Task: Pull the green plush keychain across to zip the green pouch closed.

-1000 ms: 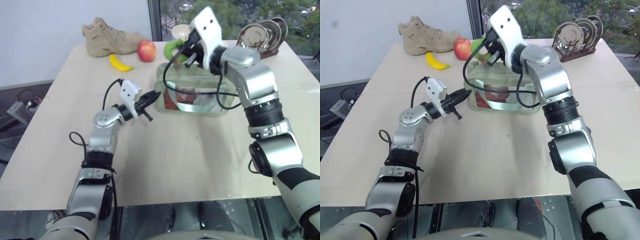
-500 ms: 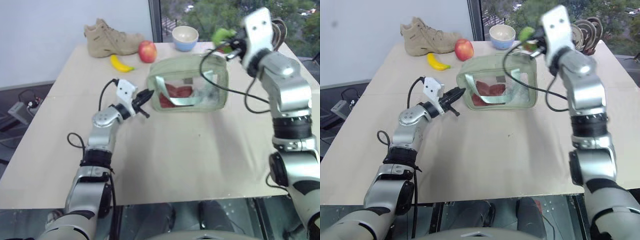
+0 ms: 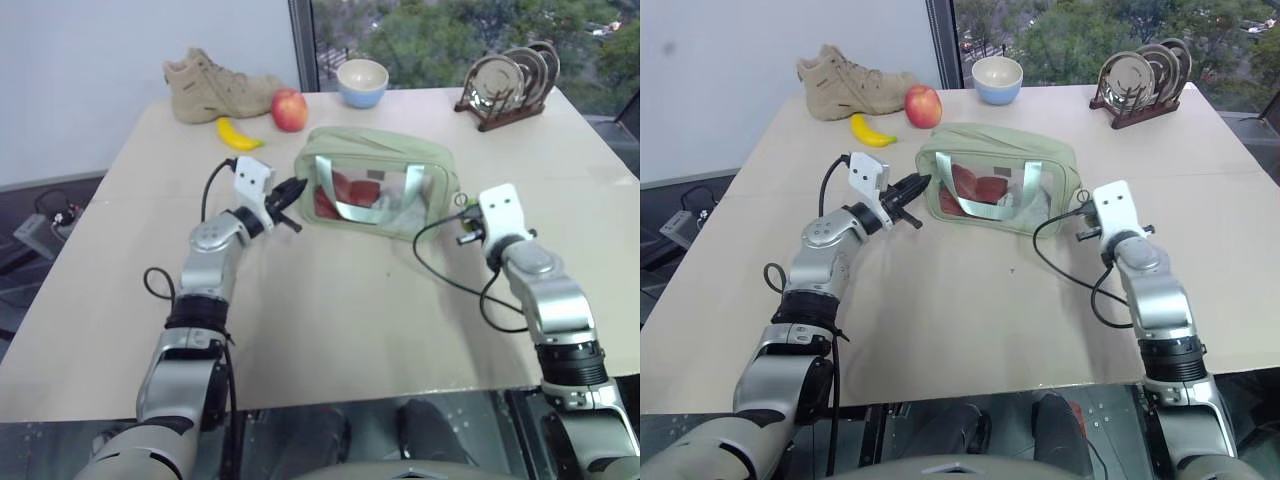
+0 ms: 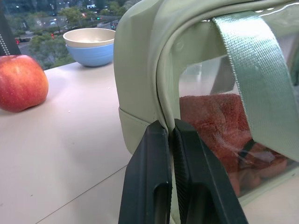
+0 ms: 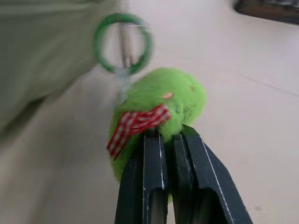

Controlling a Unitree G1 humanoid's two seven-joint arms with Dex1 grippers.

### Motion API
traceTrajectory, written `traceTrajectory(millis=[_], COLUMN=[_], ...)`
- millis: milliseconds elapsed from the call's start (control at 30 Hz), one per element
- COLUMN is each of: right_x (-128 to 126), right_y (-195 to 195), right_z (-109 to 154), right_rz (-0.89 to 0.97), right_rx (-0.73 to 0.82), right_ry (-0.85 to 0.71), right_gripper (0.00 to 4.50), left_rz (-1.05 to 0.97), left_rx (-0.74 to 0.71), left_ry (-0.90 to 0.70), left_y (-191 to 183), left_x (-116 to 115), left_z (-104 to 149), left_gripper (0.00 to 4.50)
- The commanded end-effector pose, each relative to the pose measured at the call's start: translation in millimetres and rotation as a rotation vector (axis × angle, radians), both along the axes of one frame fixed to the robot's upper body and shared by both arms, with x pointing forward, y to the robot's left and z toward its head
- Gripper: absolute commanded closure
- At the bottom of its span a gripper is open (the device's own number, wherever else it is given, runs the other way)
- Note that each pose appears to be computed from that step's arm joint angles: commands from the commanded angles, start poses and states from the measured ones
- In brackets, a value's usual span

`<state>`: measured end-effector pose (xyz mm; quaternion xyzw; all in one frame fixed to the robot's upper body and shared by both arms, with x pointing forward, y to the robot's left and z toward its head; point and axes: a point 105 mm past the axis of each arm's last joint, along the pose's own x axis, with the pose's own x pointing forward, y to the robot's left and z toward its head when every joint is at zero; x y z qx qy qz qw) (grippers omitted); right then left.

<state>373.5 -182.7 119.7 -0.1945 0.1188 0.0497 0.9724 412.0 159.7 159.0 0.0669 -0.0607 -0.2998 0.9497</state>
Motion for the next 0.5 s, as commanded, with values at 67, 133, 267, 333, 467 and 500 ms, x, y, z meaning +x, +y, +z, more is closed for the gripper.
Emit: traceTrajectory(millis=[67,133,267,333,467,500], right_x=[5.1,3.6,-10.3,-23.8,-57.2,-64.8], right_y=[-10.9,-9.0,-0.8,4.1,-3.5,-5.1], right_z=[8.5,13.7,34.4,43.3,56.0,58.0], right_rz=[-0.024,0.014,0.145,0.228,0.308,0.324], right_rx=[-0.038,-0.001,0.092,0.112,0.12,0.124], right_ry=[-0.043,-0.052,-0.108,-0.133,-0.156,-0.156], right_gripper=[4.43,4.43,3.41,2.45,0.37,0.0], left_rz=[-0.021,-0.076,-0.177,-0.203,-0.262,-0.266], left_rx=[-0.036,-0.058,-0.108,-0.122,-0.113,-0.114], left_ry=[0.0,-0.003,-0.031,-0.04,0.0,0.012], left_y=[4.7,-1.9,-9.1,-9.2,-4.8,-1.9], left_x=[-7.2,-15.1,-34.5,-43.2,-65.8,-70.8], left_z=[1.0,2.6,13.8,20.1,21.1,21.3], left_gripper=[4.5,4.5,4.5,4.14,2.39,1.93])
